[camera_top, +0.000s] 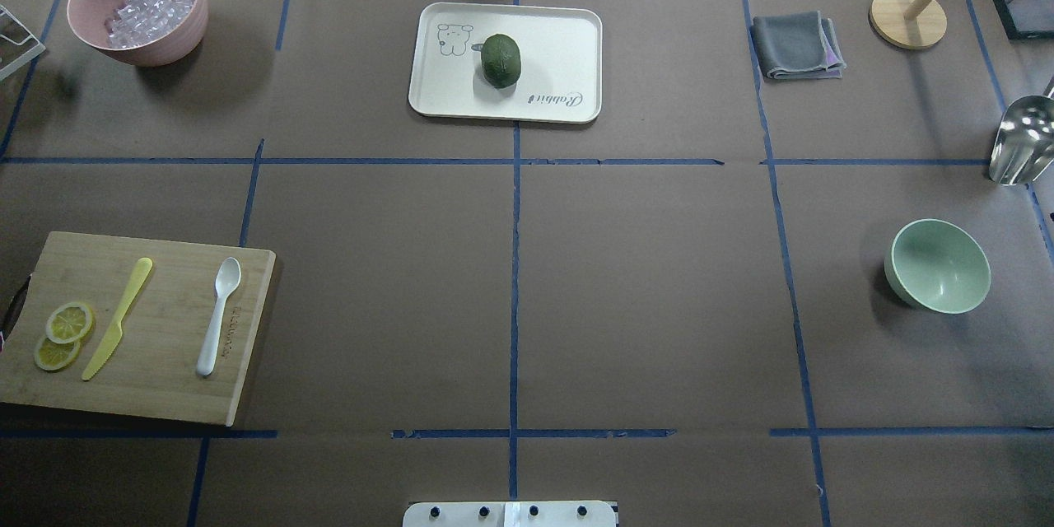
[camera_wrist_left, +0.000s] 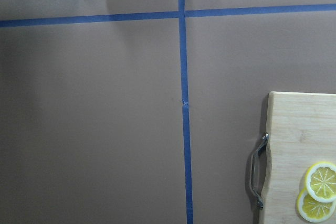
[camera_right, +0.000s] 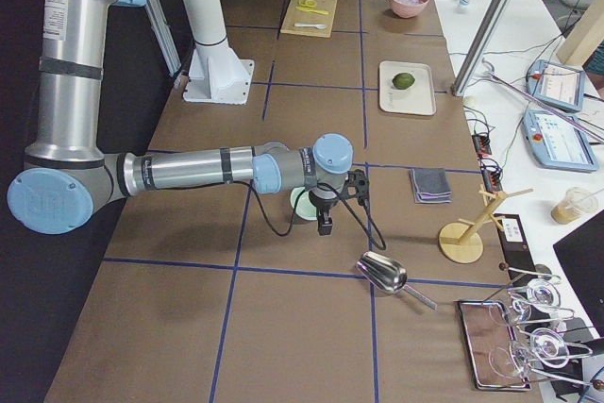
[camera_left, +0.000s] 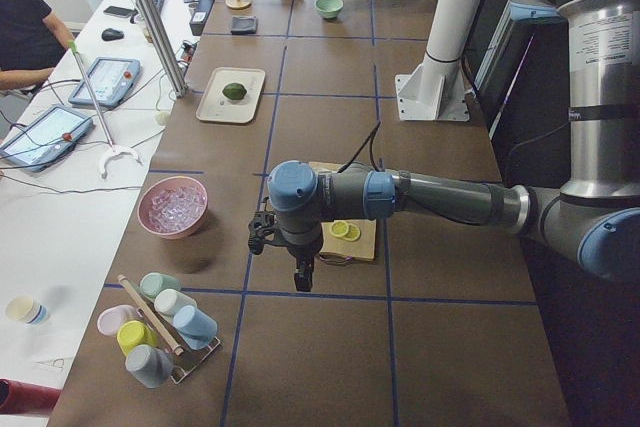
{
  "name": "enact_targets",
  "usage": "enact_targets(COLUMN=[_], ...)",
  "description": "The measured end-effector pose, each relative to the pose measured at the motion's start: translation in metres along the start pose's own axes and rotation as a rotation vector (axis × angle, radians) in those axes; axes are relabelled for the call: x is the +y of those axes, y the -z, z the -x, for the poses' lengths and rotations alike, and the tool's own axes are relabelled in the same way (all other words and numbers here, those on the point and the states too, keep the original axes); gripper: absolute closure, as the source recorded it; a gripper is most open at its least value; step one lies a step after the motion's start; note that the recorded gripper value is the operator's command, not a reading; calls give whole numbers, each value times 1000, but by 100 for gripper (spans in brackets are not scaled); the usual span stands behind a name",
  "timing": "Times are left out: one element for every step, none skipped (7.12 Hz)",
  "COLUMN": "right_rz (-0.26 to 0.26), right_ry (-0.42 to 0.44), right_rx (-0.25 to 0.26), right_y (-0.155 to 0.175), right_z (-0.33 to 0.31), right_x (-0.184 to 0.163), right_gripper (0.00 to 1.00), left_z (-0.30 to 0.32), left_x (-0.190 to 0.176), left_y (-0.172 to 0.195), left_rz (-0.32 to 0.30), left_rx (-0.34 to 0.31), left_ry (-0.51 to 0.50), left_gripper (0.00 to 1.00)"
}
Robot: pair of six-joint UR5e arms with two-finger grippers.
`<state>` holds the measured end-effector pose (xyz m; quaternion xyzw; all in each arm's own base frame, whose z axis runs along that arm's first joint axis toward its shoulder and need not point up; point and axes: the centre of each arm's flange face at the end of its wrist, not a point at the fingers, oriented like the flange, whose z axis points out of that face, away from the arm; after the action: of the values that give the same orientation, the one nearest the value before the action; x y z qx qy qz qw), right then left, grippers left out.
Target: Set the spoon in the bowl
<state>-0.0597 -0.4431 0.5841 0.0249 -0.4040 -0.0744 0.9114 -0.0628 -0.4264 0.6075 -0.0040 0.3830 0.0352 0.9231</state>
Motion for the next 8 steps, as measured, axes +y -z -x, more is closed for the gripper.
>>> enact_targets(right_rz=[-20,-33,-35,-38,-41,-37,-25,-11], right_ry=[-18,-24,-33,-43,-50,-45,-31,-28], right_rx=[6,4,2,-1,-4,-7,-13,-19], right_y=[-17,-29,-39,-47,-55,-68,-87,-102], right_z=[21,32,32,27,21,15,12,14], right_x=[-3,-2,0,2,3,4,3,1], right_gripper=[1,1,1,1,2,2,2,22], left_z=[-2,-3,-6,-10,-12,-14,-15,-16], left_x=[-1,-2,-2,-3,-3,-4,-5,-5], left_y=[1,1,2,3,4,6,7,8], left_rz=[-15,-22,-28,-34,-43,-54,-60,-63], left_rx=[0,3,16,36,48,52,54,55], left_ry=[-16,-25,-32,-39,-47,-58,-65,-68], left_gripper=[0,0,0,0,0,0,0,0])
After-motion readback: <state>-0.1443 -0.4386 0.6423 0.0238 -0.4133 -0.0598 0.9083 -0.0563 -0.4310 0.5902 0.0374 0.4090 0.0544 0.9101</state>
